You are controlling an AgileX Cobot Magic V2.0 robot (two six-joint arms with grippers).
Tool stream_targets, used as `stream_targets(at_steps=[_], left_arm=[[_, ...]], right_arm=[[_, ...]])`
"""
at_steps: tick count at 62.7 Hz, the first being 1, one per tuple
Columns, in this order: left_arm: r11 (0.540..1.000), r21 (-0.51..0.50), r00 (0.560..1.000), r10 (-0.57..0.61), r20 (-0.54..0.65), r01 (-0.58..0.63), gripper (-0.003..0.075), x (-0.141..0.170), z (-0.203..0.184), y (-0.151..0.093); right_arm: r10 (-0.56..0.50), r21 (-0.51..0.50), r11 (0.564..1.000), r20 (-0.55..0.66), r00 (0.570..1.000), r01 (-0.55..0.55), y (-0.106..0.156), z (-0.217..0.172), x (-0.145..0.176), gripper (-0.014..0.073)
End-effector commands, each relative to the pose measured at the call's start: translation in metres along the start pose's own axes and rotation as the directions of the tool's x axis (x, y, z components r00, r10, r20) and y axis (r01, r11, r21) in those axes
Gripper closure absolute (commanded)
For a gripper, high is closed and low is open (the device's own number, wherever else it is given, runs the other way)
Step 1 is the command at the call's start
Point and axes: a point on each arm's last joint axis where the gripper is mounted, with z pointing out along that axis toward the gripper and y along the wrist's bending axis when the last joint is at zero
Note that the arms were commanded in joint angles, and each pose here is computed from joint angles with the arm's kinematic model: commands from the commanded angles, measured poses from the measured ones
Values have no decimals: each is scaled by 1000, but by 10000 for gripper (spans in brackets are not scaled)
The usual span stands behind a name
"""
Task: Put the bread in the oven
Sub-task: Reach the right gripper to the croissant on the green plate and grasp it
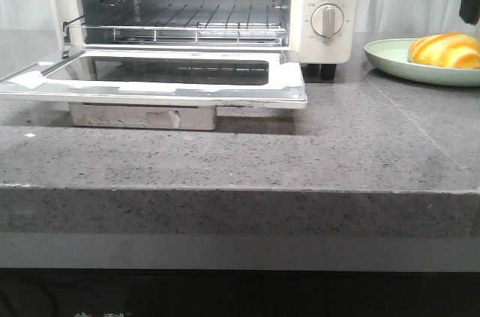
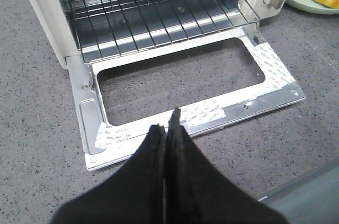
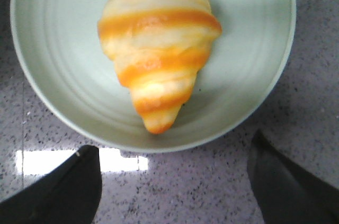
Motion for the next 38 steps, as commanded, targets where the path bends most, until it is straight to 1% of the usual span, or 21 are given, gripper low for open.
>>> stream_targets(at_steps=[1,7,20,32,34,38], left_arm=[[1000,9,995,-7,101,6,738,-12,-9,0],[1000,9,995,-7,101,6,738,-12,-9,0],[1000,9,995,-7,101,6,738,-12,-9,0],[1000,9,995,-7,101,6,738,-12,-9,0],[1000,9,995,-7,101,6,738,-12,-9,0],[1000,9,995,-7,101,6,738,-12,-9,0]], right_arm=[[-12,7,1000,85,996,11,-3,-15,-16,13],[-6,5,1000,76,997,5,-3,-3,-23,13],[18,-40,999,41,999,-16,-3,25,-34,13],[23,-64,998,11,1000,-22,0,46,-37,17],[22,-72,997,7,1000,-22,1,48,-37,30],[20,-86,996,-2,1000,-20,2,48,-36,113]])
